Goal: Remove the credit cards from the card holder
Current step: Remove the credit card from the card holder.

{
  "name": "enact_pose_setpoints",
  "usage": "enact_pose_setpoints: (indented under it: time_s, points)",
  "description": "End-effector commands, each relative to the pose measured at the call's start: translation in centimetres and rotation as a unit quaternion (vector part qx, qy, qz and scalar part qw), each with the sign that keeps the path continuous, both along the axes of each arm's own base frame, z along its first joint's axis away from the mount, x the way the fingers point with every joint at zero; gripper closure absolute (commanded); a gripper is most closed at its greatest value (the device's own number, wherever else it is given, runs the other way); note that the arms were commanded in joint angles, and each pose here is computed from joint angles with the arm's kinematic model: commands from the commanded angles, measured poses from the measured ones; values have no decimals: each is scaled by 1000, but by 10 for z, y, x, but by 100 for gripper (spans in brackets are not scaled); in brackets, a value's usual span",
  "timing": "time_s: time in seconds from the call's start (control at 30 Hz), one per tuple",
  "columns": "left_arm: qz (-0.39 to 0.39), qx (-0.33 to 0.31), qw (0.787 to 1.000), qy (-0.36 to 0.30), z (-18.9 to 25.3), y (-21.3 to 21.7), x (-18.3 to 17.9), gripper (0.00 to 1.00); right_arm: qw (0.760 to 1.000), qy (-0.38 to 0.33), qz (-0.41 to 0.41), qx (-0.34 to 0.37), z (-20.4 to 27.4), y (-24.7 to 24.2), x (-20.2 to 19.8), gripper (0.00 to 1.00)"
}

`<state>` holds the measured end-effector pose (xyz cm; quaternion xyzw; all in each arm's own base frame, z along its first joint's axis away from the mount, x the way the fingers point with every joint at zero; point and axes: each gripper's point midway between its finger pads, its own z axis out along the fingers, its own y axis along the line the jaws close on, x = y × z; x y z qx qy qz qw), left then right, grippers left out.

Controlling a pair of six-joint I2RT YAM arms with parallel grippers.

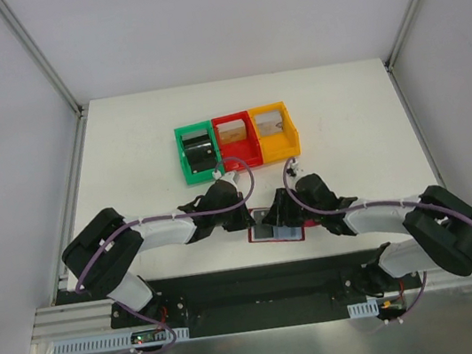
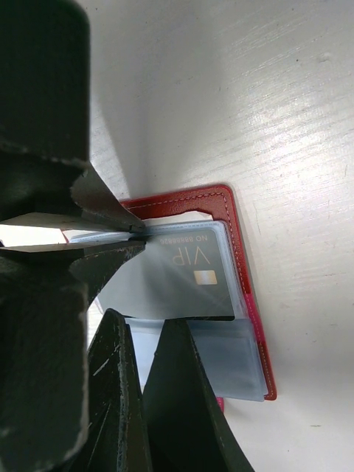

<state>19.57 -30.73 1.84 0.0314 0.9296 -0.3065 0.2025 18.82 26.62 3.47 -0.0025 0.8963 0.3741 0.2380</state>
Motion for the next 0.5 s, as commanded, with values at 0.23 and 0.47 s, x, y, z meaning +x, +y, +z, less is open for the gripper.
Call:
enact_pose_setpoints:
  time_s: [0.23,0.47]
  points:
    - [-3,35,999,30,-22,15,-12,92,999,-13,13,46,15,16,3,52]
    - [-7,36,999,36,-26,14,-13,92,998,-23,13,64,23,18,3,54]
